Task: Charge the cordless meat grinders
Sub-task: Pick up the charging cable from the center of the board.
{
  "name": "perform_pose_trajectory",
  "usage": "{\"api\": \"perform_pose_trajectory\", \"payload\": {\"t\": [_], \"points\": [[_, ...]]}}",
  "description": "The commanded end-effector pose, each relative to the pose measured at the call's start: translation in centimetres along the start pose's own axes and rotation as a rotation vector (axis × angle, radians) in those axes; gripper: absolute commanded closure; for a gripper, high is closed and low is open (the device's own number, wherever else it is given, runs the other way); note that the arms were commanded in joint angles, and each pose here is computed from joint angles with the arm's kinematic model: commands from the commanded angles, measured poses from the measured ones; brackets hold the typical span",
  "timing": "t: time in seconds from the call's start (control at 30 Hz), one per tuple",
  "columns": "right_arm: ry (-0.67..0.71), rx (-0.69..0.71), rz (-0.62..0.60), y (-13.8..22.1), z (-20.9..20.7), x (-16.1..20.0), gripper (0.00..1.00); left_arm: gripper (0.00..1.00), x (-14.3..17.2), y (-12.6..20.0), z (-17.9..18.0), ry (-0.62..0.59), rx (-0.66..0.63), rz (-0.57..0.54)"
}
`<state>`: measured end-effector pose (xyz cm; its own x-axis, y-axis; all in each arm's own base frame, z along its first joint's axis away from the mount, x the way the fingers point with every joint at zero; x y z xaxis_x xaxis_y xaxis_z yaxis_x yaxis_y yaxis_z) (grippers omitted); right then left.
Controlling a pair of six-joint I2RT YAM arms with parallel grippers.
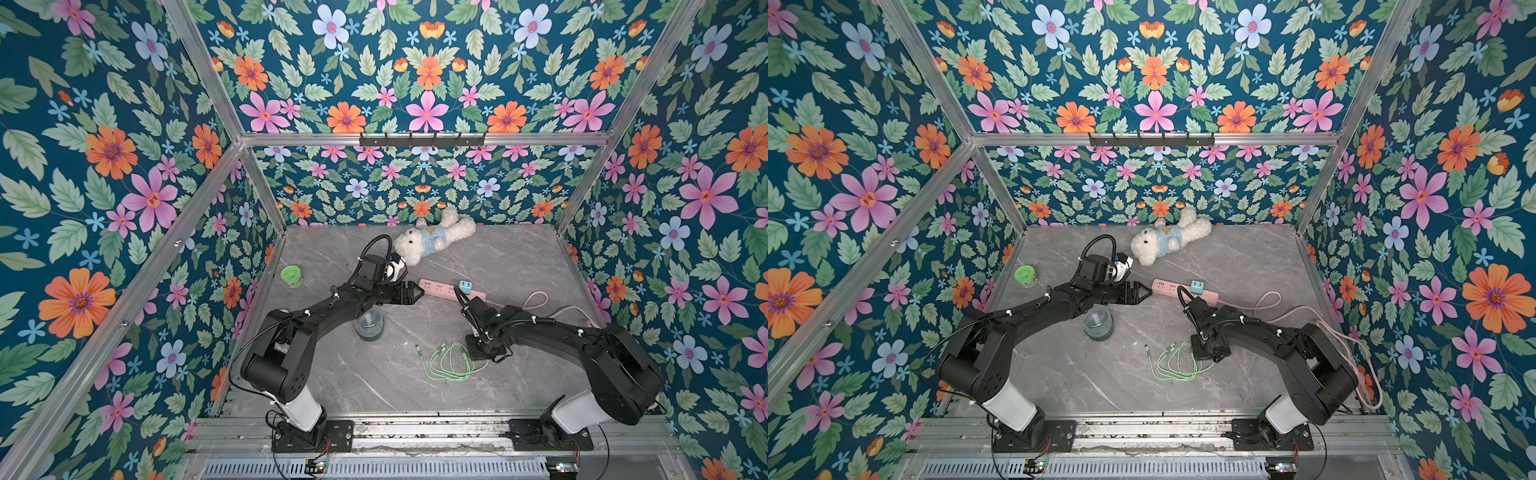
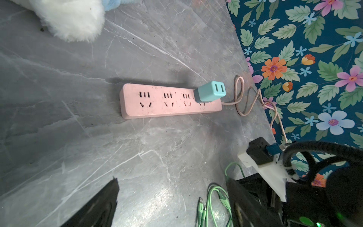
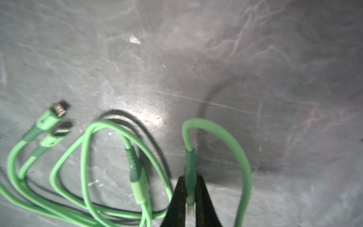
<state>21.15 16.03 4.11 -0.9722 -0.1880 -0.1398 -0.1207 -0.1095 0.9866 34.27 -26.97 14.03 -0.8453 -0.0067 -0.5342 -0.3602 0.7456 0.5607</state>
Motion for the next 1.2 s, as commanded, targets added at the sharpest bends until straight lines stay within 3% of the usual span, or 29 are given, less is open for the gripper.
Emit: {"api": "perform_pose_trajectory", "payload": {"t": [0.0, 0.47, 1.17], "points": [[-0.018, -0.045, -0.076, 0.8, 0.7, -1.2, 0.92, 0.11, -0.6, 0.3, -0.7, -0.022, 0.023, -0.019], [-0.032, -0.313, -0.369, 6.9, 1.3, -4.0, 0.93, 0.14, -1.0, 0.4, -2.5, -0.030, 0.109, 0.004], [0.013, -0.365, -0.420, 8.6, 1.3, -5.4, 0.93, 0.21, -0.8, -0.3, -5.2, -0.059, 0.235, 0.077]]}}
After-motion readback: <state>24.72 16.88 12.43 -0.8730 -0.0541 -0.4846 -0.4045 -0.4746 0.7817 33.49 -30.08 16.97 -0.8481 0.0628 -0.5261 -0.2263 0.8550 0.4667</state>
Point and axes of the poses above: each gripper's point midway between its finger pads, its own y axis back along the fingers, its own z axis along the line the jaws close on, x = y × z, the point moved 2 cm from there along y, back along the fingers, and after that the axes turned 4 degrees about y, right-handed, at the moved point
